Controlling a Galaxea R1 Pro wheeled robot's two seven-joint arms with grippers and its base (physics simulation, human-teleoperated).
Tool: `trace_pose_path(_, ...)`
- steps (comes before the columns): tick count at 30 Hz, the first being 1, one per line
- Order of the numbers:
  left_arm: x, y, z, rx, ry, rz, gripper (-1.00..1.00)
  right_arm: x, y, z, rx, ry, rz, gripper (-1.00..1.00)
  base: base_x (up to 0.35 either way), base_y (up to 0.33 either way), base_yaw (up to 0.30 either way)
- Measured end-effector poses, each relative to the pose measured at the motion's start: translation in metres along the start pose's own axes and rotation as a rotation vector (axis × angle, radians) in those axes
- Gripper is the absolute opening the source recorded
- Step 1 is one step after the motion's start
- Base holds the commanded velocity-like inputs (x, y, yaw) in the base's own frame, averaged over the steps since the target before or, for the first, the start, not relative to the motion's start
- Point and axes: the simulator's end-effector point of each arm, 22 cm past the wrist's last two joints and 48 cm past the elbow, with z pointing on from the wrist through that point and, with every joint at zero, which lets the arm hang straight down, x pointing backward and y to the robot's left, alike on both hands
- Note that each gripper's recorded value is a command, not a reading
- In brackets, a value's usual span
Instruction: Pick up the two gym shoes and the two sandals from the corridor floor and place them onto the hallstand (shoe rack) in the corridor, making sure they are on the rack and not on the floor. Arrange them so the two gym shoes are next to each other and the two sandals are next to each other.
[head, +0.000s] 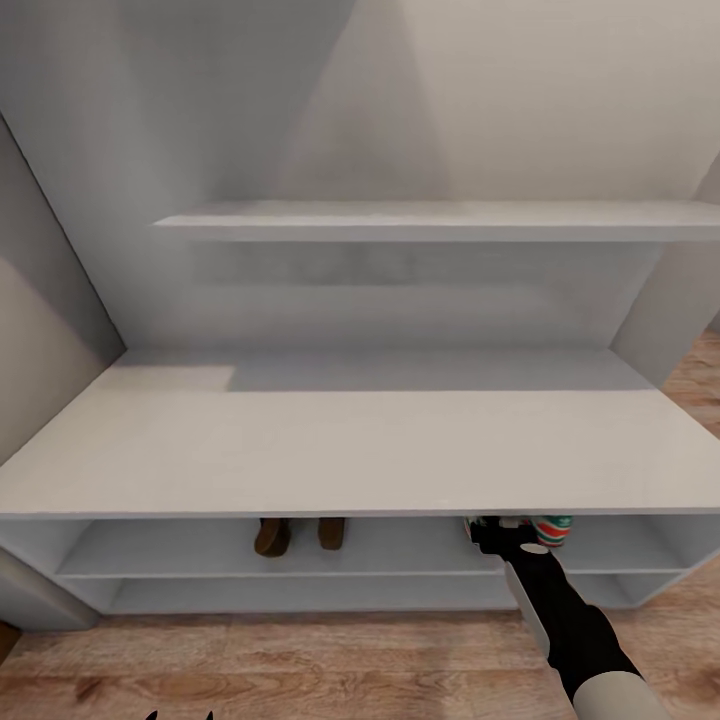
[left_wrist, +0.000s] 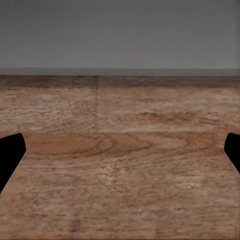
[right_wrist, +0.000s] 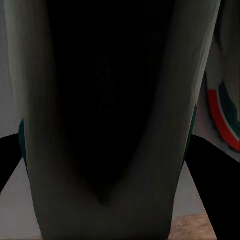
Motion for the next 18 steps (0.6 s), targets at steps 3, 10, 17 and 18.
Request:
trace_pose_path(3,0.0001,0.0,0.0,0.0,0.0,0.0,1.0,-0.0001,0.0,0.0001,0.0,0.0,0.0,-1.0,0.031,0.0,0.0)
trace_pose_path(10,0.0001,0.0004,0.0,0.0,0.0,0.0,1.0,0.0,0.0,0.0001,0.0,0.0,0.0,-1.0,0.013,-0.003,0.0)
trace_pose_path(17,-0.0002,-0.0004,0.0,0.001,-0.001,0.001,1.0,-0.0003,-0.0005,0.0,0.001,0.0,0.0,-1.0,0.115,-0.1,0.0)
trace_pose_path(18,-0.0002,-0.0003,0.0,0.001,-0.001,0.001,1.0,0.0,-0.0008,0.0001,0.001,0.0,0.0,-1.0,0.057,-0.05,0.0)
